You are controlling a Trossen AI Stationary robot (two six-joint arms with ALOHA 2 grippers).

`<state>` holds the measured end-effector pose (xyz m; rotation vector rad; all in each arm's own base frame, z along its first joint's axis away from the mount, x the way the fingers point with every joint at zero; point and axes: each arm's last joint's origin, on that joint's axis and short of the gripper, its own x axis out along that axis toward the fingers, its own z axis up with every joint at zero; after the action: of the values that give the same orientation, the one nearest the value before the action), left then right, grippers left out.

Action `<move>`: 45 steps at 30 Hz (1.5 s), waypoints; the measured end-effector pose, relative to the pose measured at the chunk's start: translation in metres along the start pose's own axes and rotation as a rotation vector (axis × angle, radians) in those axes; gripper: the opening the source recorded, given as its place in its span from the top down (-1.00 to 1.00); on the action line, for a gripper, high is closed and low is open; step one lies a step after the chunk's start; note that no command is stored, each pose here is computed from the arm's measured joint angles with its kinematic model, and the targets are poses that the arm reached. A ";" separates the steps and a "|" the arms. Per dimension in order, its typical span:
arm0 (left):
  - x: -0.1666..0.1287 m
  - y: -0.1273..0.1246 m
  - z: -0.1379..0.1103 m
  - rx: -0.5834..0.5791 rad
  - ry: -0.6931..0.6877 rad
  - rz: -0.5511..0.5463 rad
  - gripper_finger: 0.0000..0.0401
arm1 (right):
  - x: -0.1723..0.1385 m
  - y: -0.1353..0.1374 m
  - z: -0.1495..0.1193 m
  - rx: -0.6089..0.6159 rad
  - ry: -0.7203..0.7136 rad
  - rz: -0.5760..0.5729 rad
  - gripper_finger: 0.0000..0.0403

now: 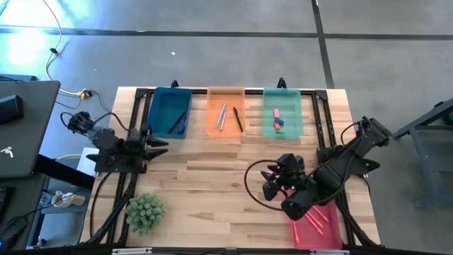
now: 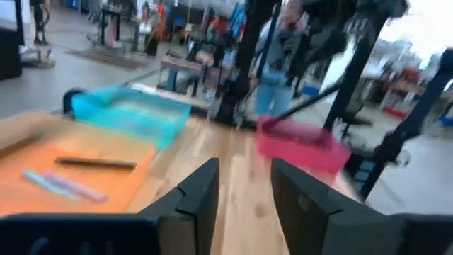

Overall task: Sort crayons/erasers/pens/pencils in bins
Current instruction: Return to Home Position

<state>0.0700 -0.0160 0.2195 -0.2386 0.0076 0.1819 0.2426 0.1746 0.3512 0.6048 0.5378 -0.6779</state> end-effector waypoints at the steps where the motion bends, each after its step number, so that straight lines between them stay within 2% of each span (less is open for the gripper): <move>1: 0.001 0.001 -0.002 0.019 0.010 0.009 0.44 | 0.001 0.000 0.001 0.003 -0.001 -0.002 0.24; 6: 0.003 0.004 -0.006 0.109 0.034 0.042 0.64 | 0.005 -0.001 0.005 0.006 -0.008 -0.017 0.24; 12: 0.004 0.008 -0.005 0.150 0.039 0.042 0.96 | 0.006 -0.006 0.011 -0.012 -0.016 -0.051 0.24; 22: 0.007 0.016 -0.002 0.146 0.026 0.124 1.00 | -0.022 -0.043 0.047 -0.059 -0.117 -0.090 0.24; 27: 0.010 0.018 0.000 0.087 -0.011 0.113 1.00 | -0.043 -0.067 0.070 -0.114 -0.200 -0.070 0.24; 30: 0.017 0.020 -0.009 0.050 -0.065 0.095 1.00 | -0.055 -0.081 0.083 -0.144 -0.254 -0.059 0.24; 34: 0.024 0.025 -0.026 -0.019 -0.057 0.119 1.00 | -0.068 -0.099 0.097 -0.165 -0.296 -0.046 0.24; 42: 0.026 0.028 -0.028 -0.032 -0.048 0.121 1.00 | -0.086 -0.129 0.112 -0.265 -0.286 -0.021 0.24; 45: 0.027 0.031 -0.034 -0.039 0.010 0.150 1.00 | -0.093 -0.143 0.117 -0.299 -0.287 -0.018 0.24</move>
<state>0.0913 0.0105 0.1787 -0.2781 0.0318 0.3304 0.1103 0.0456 0.4440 0.2173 0.3670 -0.6723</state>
